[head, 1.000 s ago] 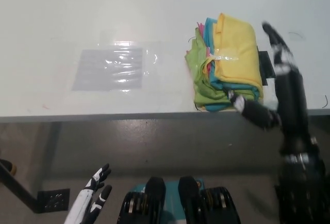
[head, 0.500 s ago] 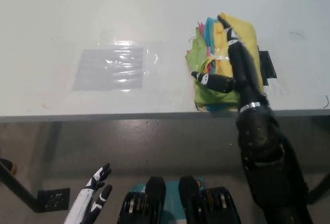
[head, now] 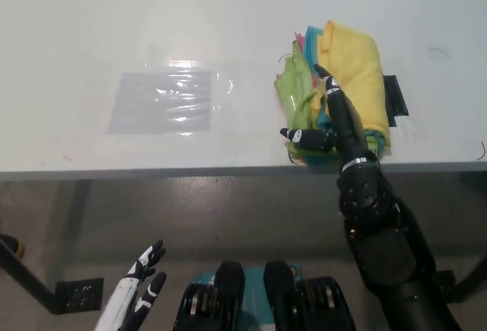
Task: A stack of folded microfibre clothes with a single fold is kept infront of the robot. the robot uses its right hand to grab one end of the clothes and pulla it away from the other end to unfold
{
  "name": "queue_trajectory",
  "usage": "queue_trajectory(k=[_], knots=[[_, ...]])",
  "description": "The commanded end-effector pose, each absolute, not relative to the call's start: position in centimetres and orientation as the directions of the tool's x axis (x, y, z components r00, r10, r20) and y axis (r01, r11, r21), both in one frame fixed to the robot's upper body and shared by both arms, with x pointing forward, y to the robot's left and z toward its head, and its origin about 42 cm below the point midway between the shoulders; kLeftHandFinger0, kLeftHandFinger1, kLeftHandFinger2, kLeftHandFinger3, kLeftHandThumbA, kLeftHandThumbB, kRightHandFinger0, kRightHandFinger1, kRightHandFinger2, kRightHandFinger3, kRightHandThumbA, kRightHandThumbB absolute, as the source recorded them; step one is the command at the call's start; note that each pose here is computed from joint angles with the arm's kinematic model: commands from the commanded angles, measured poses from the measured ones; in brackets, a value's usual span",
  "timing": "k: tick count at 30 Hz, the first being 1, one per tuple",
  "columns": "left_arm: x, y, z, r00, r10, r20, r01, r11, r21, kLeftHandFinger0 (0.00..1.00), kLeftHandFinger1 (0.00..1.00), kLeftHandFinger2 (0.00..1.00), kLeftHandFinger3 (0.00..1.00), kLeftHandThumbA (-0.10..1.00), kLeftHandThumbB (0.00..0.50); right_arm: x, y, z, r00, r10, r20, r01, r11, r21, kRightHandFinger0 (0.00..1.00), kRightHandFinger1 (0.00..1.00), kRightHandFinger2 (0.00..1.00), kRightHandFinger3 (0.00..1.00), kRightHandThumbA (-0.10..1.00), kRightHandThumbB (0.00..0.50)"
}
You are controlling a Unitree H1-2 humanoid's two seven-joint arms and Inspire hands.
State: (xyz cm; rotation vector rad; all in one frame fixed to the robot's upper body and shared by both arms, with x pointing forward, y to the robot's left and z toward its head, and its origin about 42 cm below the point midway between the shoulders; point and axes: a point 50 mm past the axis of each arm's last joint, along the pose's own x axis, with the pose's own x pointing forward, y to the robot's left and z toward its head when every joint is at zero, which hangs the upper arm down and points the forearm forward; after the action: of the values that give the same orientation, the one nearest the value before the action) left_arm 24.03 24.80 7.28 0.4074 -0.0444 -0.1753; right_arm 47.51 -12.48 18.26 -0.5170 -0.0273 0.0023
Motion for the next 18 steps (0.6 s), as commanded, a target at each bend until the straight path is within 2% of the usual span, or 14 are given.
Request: queue_trajectory(k=[1, 2, 3, 4, 5, 6, 7, 8, 9, 12, 15, 17, 18], knots=[[24.8, 25.1, 8.7, 0.976, -0.204, 0.076, 0.154, 0.893, 0.422, 1.0, 1.0, 1.0, 1.0, 1.0, 0.244, 48.3, -14.7, 19.4, 0.979, -0.166, 0.116, 0.201, 0.875, -0.441, 0.34, 0.45, 0.61, 0.72, 0.75, 0.171], [24.8, 25.1, 8.7, 0.977, -0.202, 0.072, 0.154, 0.893, 0.422, 1.0, 1.0, 1.0, 1.0, 1.0, 0.246, 48.3, -14.9, 19.5, 0.972, -0.188, 0.142, 0.231, 0.87, -0.436, 0.21, 0.34, 0.52, 0.62, 0.71, 0.155], [24.9, 25.1, 8.7, 0.977, -0.199, 0.073, 0.151, 0.893, 0.423, 1.0, 1.0, 1.0, 1.0, 1.0, 0.248, 48.3, -15.1, 19.7, 0.964, -0.209, 0.165, 0.259, 0.876, -0.406, 0.02, 0.14, 0.31, 0.45, 0.61, 0.115], [25.0, 25.1, 8.7, 0.977, -0.199, 0.075, 0.149, 0.894, 0.422, 1.0, 1.0, 1.0, 1.0, 1.0, 0.246, 48.3, -15.3, 19.8, 0.958, -0.223, 0.182, 0.276, 0.892, -0.359, 0.0, 0.07, 0.24, 0.36, 0.53, 0.094], [25.0, 25.1, 8.8, 0.977, -0.198, 0.075, 0.149, 0.895, 0.421, 1.0, 1.0, 1.0, 1.0, 1.0, 0.245, 48.3, -15.4, 20.0, 0.954, -0.231, 0.194, 0.285, 0.901, -0.328, 0.0, 0.06, 0.24, 0.3, 0.49, 0.08], [25.0, 25.1, 8.8, 0.977, -0.198, 0.075, 0.148, 0.894, 0.423, 1.0, 1.0, 1.0, 1.0, 1.0, 0.245, 48.2, -15.6, 20.2, 0.953, -0.227, 0.202, 0.281, 0.912, -0.299, 0.0, 0.1, 0.31, 0.26, 0.54, 0.076], [25.0, 25.1, 8.8, 0.977, -0.198, 0.076, 0.149, 0.894, 0.423, 1.0, 1.0, 1.0, 1.0, 1.0, 0.242, 48.2, -15.7, 20.2, 0.95, -0.224, 0.217, 0.28, 0.918, -0.281, 0.06, 0.16, 0.37, 0.26, 0.57, 0.078], [25.0, 25.1, 8.8, 0.977, -0.199, 0.077, 0.149, 0.894, 0.422, 1.0, 1.0, 1.0, 1.0, 1.0, 0.235, 48.1, -15.8, 20.3, 0.949, -0.222, 0.223, 0.28, 0.92, -0.275, 0.02, 0.12, 0.28, 0.31, 0.62, 0.094], [24.9, 25.1, 8.8, 0.977, -0.2, 0.077, 0.15, 0.894, 0.422, 1.0, 1.0, 1.0, 1.0, 1.0, 0.233, 48.0, -15.8, 20.5, 0.949, -0.221, 0.225, 0.278, 0.923, -0.267, 0.0, 0.05, 0.17, 0.28, 0.63, 0.103], [24.9, 25.0, 8.7, 0.977, -0.202, 0.074, 0.153, 0.893, 0.423, 1.0, 1.0, 1.0, 1.0, 1.0, 0.235, 47.9, -15.7, 20.5, 0.95, -0.218, 0.222, 0.269, 0.935, -0.23, 0.0, 0.0, 0.04, 0.2, 0.61, 0.105], [25.0, 25.0, 8.8, 0.976, -0.205, 0.072, 0.154, 0.888, 0.434, 1.0, 1.0, 1.0, 1.0, 1.0, 0.232, 48.0, -15.6, 20.4, 0.955, -0.21, 0.21, 0.254, 0.943, -0.215, 0.01, 0.03, 0.05, 0.2, 0.62, 0.115], [25.1, 25.0, 9.0, 0.975, -0.21, 0.073, 0.158, 0.885, 0.437, 1.0, 1.0, 1.0, 1.0, 1.0, 0.227, 48.1, -15.6, 20.3, 0.956, -0.203, 0.211, 0.247, 0.947, -0.207, 0.0, 0.0, 0.03, 0.33, 0.64, 0.119], [25.1, 25.0, 9.0, 0.975, -0.211, 0.074, 0.159, 0.885, 0.437, 1.0, 1.0, 1.0, 1.0, 1.0, 0.225, 48.1, -15.6, 20.3, 0.956, -0.203, 0.213, 0.247, 0.947, -0.207, 0.0, 0.0, 0.03, 0.34, 0.64, 0.12]])
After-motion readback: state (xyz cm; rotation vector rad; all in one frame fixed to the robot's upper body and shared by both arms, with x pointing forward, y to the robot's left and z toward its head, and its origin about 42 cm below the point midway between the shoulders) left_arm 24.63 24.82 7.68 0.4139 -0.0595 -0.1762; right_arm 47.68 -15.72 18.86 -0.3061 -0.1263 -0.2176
